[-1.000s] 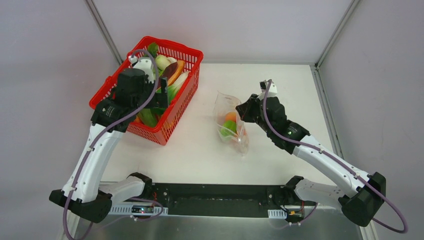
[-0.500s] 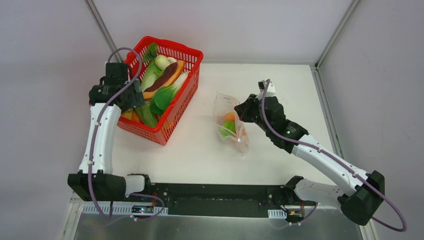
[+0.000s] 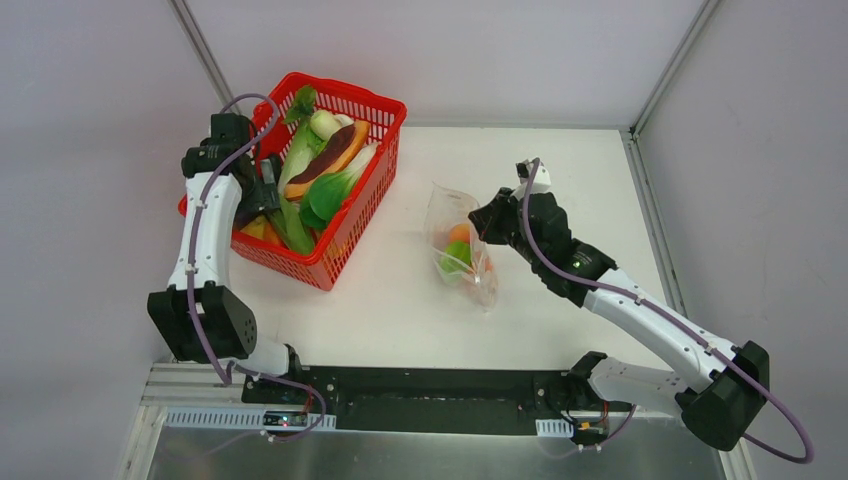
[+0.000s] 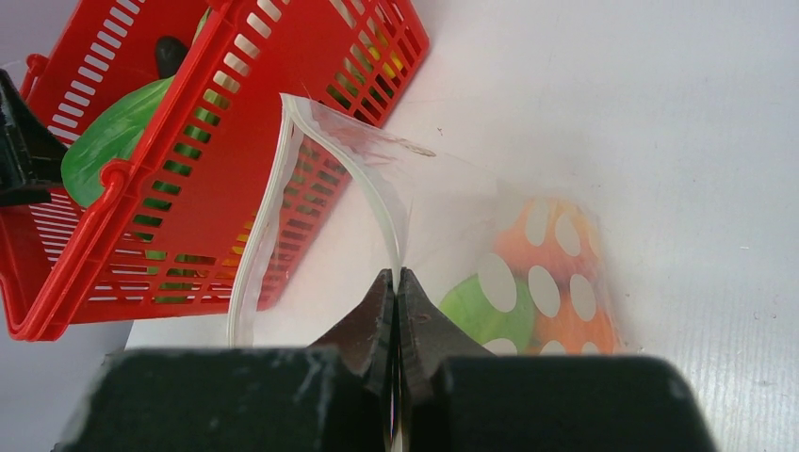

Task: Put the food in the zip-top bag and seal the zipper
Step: Pick up the fake vegetable from the bin.

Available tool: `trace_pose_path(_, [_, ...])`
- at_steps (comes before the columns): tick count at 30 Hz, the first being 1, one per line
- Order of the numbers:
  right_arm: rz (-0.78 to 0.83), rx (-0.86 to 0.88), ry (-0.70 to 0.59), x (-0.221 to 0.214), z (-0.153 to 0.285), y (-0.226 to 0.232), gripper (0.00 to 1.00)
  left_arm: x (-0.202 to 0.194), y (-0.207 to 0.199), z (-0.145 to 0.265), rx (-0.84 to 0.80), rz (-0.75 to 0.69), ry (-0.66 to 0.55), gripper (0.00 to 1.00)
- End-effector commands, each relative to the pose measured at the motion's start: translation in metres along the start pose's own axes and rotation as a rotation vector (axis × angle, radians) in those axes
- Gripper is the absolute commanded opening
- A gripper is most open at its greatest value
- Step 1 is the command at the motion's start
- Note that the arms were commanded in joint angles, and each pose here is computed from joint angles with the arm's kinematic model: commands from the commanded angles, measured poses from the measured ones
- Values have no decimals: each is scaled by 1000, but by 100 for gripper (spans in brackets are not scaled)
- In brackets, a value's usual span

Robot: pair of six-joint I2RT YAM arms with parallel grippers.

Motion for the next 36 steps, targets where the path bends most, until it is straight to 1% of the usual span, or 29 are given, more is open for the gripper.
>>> trace_pose_path(1, [-3, 13, -57, 13, -1, 2, 0, 19, -2, 0, -29, -18, -78, 86])
trace_pose_path(4, [-1, 12, -60, 14, 0, 1, 1, 37, -2, -5, -20, -62, -159, 90])
trace_pose_path(6, [-2, 11, -62, 15, 0, 1, 1, 51, 0, -8, 8, -114, -210, 91])
trace_pose_path(9, [0, 11, -63, 15, -1, 0, 1, 67, 5, -11, 59, -204, -238, 92])
trace_pose_path(11, [1, 10, -62, 15, -2, -1, 1, 70, 4, -21, 77, -297, -221, 92])
trace_pose_path(15, [2, 8, -53, 12, -3, -3, 1, 65, 5, -47, 121, -412, -150, 92])
trace_pose_path(19, [4, 9, -45, 10, -5, -4, 1, 55, 1, -71, 128, -478, -73, 92])
trace_pose_path(24, [0, 9, -44, 11, -6, -6, 1, 40, -3, -90, 121, -506, 8, 89])
trace_pose_path(25, [-1, 9, -44, 11, -6, -6, 1, 35, -3, -90, 112, -513, 40, 87])
trace_pose_path(26, [-2, 10, -46, 11, -5, -6, 1, 33, -4, -87, 106, -507, 67, 82])
trace_pose_path(27, [-3, 9, -48, 12, -5, -6, 1, 31, -4, -84, 102, -496, 90, 74])
trace_pose_path(29, [-5, 9, -50, 13, -4, -6, 1, 29, -7, -77, 72, -491, 115, 63])
trace_pose_path(30, [-6, 11, -51, 14, -4, -6, 1, 28, -9, -73, 52, -487, 122, 54])
trace_pose_path(31, [-7, 13, -55, 15, -3, -6, 1, 29, -9, -66, 44, -474, 117, 46])
trace_pose_path(34, [-15, 17, -62, 17, -2, -5, 1, 32, -12, -45, -13, -429, 75, 28])
trace_pose_path(36, [-22, 16, -62, 17, -1, -5, 1, 32, -16, -30, -76, -408, 30, 25])
Point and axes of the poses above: each gripper's point midway between its finger pads, its own z axis back along the fingers, its own y axis along the line the jaws close on, x = y × z, the point moved 1 cm from there along z, back along the fingers, and after that the axes turned 15 degrees about z, right-handed, at the moved point
